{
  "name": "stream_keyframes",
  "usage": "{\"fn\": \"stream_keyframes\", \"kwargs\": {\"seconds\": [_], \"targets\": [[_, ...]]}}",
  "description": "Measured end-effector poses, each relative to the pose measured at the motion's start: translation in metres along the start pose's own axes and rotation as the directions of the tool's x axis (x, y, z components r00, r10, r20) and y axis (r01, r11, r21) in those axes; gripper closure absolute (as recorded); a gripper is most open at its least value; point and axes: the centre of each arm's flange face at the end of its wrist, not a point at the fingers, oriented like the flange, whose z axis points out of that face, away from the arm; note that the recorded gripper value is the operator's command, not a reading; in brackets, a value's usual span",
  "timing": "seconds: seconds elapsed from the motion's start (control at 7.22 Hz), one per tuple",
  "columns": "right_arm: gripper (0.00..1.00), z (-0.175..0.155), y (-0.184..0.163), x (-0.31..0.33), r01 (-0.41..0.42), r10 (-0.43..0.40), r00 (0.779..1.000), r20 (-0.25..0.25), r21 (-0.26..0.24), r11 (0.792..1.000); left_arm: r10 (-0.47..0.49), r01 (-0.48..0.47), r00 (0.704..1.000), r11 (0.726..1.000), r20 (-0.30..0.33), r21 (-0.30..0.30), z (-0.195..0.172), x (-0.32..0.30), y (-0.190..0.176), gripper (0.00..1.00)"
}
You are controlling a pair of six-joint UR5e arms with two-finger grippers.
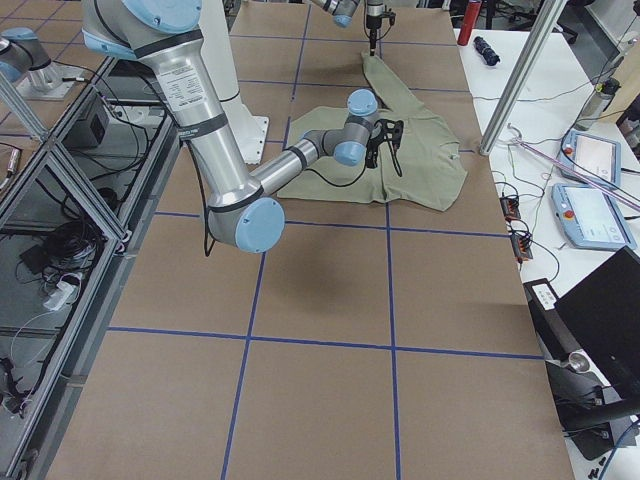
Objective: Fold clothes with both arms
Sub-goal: 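Release the sleeve and raise the right gripper while the left gripper reaches the other cuff, then grasp the other cuff with the left gripper and fold it across the chest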
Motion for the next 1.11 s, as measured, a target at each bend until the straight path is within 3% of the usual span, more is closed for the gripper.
{"fn": "stream_keyframes", "kwargs": {"seconds": [0.14, 0.55, 0.83, 1.11], "targets": [[0.01, 0.0, 0.0, 0.0, 0.0, 0.0, 1.0, 0.0, 0.0, 1.0, -0.001, 0.001, 1.0, 1.0, 0.001, -0.001, 0.001, -0.001, 0.0, 1.0], [0.01, -0.001, 0.0, 0.001, 0.0, 0.0, 1.0, 0.0, 0.002, 1.0, 0.013, -0.013, 1.0, 1.0, -0.014, 0.011, -0.008, 0.012, -0.003, 1.0], [0.0, -0.011, -0.002, 0.008, -0.004, 0.004, 1.0, 0.005, 0.0, 1.0, 0.053, -0.052, 0.993, 0.999, -0.108, 0.018, -0.042, 0.061, -0.009, 1.0], [0.0, -0.043, -0.019, 0.064, 0.01, -0.01, 1.0, -0.028, 0.022, 1.0, 0.002, 0.008, 0.97, 0.999, -0.244, 0.04, -0.103, 0.153, -0.015, 1.0]]}}
